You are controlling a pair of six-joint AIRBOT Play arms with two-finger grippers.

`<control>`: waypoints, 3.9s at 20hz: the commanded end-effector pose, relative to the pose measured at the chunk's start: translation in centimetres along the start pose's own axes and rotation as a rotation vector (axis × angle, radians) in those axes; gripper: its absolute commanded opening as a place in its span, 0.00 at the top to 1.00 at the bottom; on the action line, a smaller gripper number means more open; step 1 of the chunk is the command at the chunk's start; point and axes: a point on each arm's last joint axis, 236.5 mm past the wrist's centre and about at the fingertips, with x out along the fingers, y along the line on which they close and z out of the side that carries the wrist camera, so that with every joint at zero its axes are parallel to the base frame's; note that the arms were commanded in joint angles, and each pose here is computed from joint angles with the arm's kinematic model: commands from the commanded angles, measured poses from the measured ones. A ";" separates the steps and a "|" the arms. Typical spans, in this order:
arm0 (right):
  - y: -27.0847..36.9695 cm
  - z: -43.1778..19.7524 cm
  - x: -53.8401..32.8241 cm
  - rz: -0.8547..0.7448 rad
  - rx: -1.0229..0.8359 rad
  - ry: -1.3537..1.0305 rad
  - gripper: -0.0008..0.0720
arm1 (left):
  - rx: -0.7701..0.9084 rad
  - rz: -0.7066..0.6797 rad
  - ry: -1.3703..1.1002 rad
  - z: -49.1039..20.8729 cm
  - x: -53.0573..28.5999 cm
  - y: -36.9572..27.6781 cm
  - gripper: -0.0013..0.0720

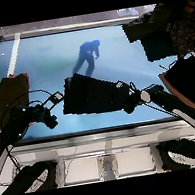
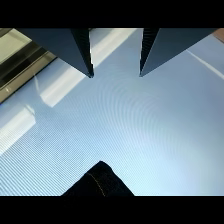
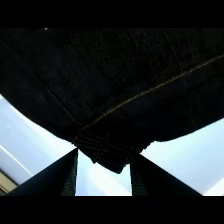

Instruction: Fold the clothes and pants, and hang the long-sleeved shirts on hangers.

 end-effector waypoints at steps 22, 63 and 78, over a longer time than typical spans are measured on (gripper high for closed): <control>-0.7 1.7 0.6 0.047 0.315 -0.085 0.98 | -0.151 -0.025 0.004 0.2 0.9 -0.4 0.51; 0.8 2.4 -1.6 0.103 0.349 -0.117 0.98 | 0.199 0.148 -0.227 7.8 4.4 3.2 0.68; 0.8 2.4 -1.6 0.103 0.350 -0.116 0.98 | 0.202 -0.057 -0.109 5.0 6.7 -1.2 0.58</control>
